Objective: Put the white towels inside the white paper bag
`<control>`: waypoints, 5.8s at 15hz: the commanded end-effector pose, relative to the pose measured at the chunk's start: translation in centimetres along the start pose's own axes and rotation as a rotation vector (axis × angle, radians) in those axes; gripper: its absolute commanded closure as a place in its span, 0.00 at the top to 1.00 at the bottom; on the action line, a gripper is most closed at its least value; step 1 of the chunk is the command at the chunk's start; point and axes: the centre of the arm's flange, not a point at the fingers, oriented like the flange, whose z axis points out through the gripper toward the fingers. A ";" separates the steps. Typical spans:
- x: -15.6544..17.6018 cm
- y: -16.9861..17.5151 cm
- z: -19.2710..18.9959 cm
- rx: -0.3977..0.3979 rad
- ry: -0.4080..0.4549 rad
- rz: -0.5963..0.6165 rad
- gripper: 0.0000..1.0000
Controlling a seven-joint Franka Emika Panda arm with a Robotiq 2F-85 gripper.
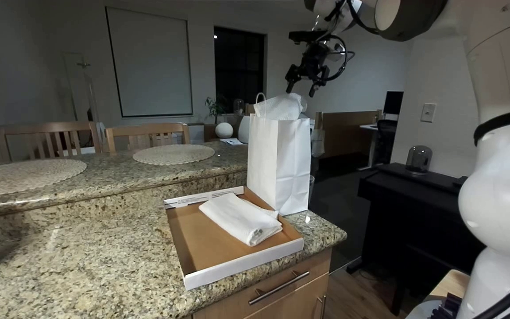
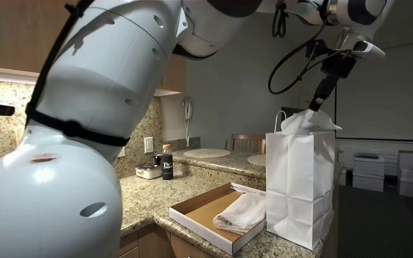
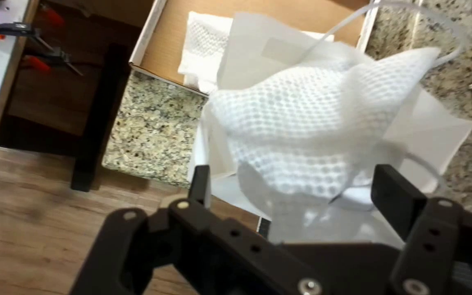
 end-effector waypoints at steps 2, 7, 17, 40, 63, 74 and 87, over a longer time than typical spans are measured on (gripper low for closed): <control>-1.3 1.0 -2.5 0.152 0.026 -0.035 1.00; 3.7 3.7 -3.1 0.144 0.073 0.214 1.00; 7.2 5.7 2.7 -0.335 0.029 0.354 1.00; 4.2 3.7 -3.7 0.015 0.096 0.228 1.00; 0.0 2.0 3.5 -0.391 0.042 -0.028 1.00; -13.1 3.1 -6.1 -0.119 0.308 -0.485 1.00; -34.9 -0.1 2.0 -0.169 0.629 -1.048 1.00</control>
